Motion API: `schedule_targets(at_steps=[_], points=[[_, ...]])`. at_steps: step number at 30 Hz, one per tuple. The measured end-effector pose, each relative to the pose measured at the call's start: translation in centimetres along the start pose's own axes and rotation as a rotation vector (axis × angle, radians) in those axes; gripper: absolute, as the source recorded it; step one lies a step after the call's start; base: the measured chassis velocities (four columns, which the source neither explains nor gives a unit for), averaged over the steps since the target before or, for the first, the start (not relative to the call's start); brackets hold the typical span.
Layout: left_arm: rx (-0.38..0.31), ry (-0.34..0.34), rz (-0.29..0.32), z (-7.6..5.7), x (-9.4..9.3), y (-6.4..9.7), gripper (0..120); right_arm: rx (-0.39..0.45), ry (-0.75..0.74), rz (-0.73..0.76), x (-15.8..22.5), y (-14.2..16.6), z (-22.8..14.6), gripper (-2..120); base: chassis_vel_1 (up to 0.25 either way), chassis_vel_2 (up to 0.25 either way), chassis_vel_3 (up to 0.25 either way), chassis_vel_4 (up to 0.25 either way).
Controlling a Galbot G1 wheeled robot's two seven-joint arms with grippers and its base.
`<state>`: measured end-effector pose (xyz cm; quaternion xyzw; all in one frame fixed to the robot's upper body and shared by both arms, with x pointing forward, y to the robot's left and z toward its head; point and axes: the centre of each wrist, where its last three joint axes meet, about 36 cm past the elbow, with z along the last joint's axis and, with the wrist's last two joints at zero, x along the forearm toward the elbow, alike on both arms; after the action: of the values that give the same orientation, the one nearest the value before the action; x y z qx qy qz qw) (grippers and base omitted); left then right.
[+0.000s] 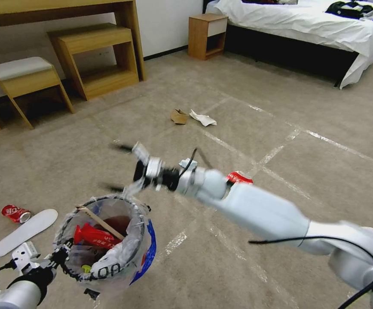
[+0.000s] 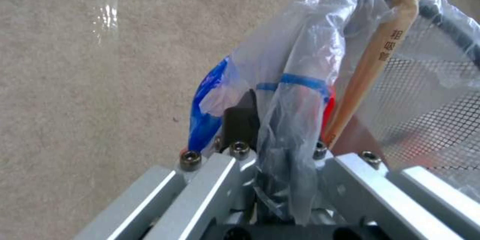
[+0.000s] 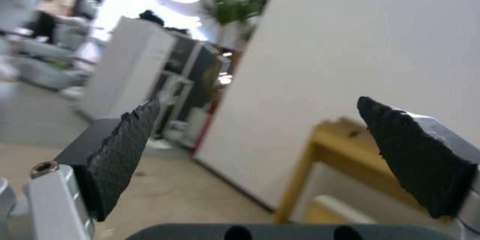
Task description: Pick up the trash bin and place the garbage on the floor into it.
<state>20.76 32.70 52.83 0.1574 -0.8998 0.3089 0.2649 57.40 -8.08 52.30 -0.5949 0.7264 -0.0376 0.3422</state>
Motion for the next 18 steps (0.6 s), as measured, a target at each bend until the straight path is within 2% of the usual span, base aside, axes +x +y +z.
schedule_targets(at_steps=[3, 6, 8, 9, 11, 12, 14, 16, 18], points=[[-0.003, 0.000, -0.001, -0.1, 0.1, 0.1, 0, 0.042, -0.009, 0.098, 0.2, -2.5, -1.7, 100, 0.000, 0.000, 0.000, 0.000], [-0.004, 0.000, 0.000, -0.2, 0.1, 0.1, 0, 0.058, -0.005, 0.165, 0.5, -3.6, -2.6, 100, 0.000, 0.000, 0.000, 0.000], [-0.007, 0.000, 0.003, -0.3, 0.1, 0.1, 0, 0.071, 0.012, 0.310, 1.3, -4.8, -3.8, 100, 0.000, 0.000, 0.000, 0.000], [-0.010, 0.000, 0.007, -0.5, 0.2, 0.1, 0, 0.075, 0.031, 0.462, 2.2, -5.1, -4.5, 100, 0.000, 0.000, 0.000, 0.000], [-0.011, -0.001, 0.007, -0.5, 0.2, 0.1, 0, 0.074, 0.034, 0.504, 2.6, -5.0, -4.6, 100, 0.000, 0.000, 0.000, 0.000], [-0.014, -0.001, 0.011, -0.6, 0.2, 0.1, 0, 0.073, 0.058, 0.614, 3.8, -4.6, -4.8, 100, 0.000, 0.000, 0.000, 0.000], [-0.015, 0.000, 0.011, -0.7, 0.1, 0.1, 0, 0.073, 0.066, 0.650, 4.5, -4.5, -4.8, 100, 0.000, 0.000, 0.000, 0.000], [-0.018, 0.001, 0.020, -0.7, 0.0, -0.1, 0, 0.078, 0.098, 0.786, 7.6, -3.6, -5.0, 100, 0.000, 0.000, 0.000, 0.000], [-0.018, 0.001, 0.021, -0.7, 0.0, -0.1, 0, 0.079, 0.104, 0.803, 8.1, -3.4, -5.0, 100, 0.000, 0.000, 0.000, 0.000]])
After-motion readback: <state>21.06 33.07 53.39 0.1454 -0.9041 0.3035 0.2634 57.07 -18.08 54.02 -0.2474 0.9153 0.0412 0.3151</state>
